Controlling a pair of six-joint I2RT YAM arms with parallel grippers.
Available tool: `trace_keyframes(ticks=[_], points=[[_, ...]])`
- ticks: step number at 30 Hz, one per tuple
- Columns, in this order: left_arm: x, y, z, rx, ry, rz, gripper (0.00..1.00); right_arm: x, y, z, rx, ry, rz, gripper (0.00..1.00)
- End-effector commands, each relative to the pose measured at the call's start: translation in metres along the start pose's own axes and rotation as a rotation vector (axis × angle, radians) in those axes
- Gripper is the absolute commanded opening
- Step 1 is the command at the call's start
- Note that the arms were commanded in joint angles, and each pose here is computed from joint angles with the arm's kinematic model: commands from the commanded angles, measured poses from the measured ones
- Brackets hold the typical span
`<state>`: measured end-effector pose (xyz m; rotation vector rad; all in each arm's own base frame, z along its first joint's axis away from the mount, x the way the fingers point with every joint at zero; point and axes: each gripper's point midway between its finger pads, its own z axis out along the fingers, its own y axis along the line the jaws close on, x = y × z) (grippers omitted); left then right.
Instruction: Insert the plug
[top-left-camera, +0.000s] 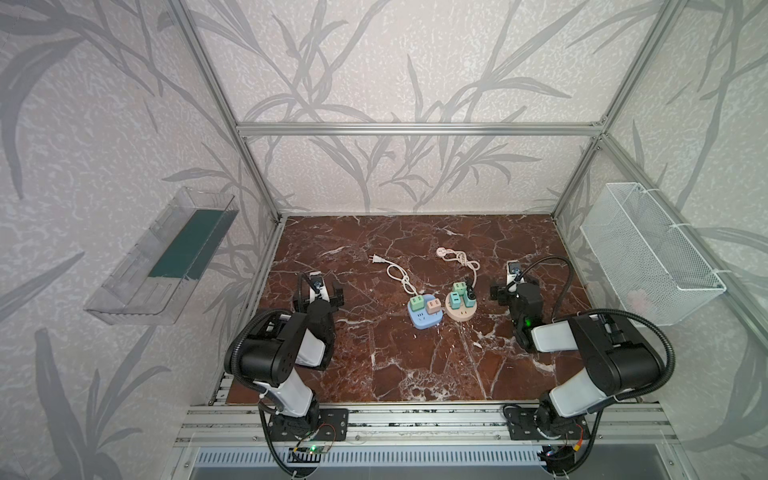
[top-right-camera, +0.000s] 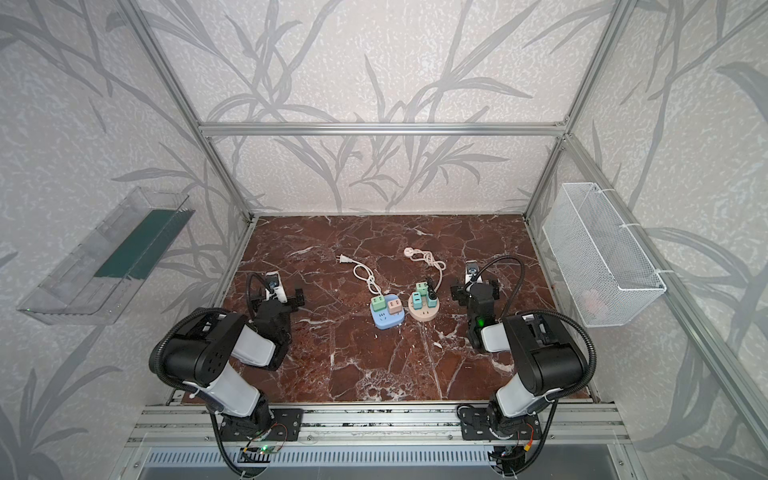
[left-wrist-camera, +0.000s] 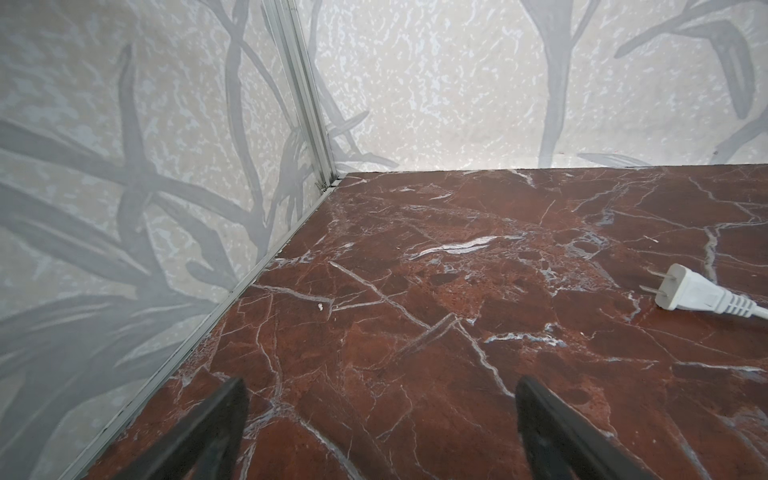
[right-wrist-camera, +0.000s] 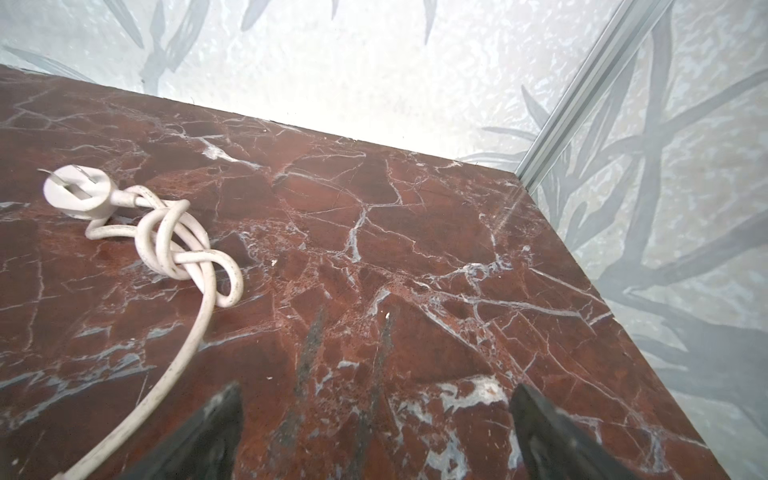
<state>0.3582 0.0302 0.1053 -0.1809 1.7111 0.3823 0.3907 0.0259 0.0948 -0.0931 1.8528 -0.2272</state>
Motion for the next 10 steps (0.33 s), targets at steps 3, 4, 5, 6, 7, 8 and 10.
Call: trace_keyframes(ticks=[3,4,5,6,7,8,10], points=[[-0.011,0.0,0.003,-0.001,-0.037,-0.02,0.99,-0.004,0.006,0.0,-0.026,-0.03,0.008,0.99],[-0.01,0.0,0.003,-0.001,-0.036,-0.02,0.99,-0.002,0.006,0.001,-0.04,-0.013,0.017,0.99],[-0.01,0.0,0.003,0.0,-0.035,-0.019,0.99,-0.003,0.007,0.004,-0.059,-0.006,0.022,0.99],[-0.01,0.0,0.003,-0.001,-0.035,-0.02,0.99,-0.002,0.007,0.006,-0.085,0.005,0.036,0.99],[-0.01,0.0,0.003,-0.002,-0.035,-0.019,0.99,-0.001,0.006,0.007,-0.099,0.018,0.05,0.99],[-0.01,0.0,0.003,-0.001,-0.036,-0.02,0.99,-0.002,0.006,0.007,-0.098,0.009,0.052,0.99],[-0.01,0.0,0.004,-0.001,-0.035,-0.02,0.99,-0.002,0.006,0.006,-0.098,0.005,0.05,0.99]])
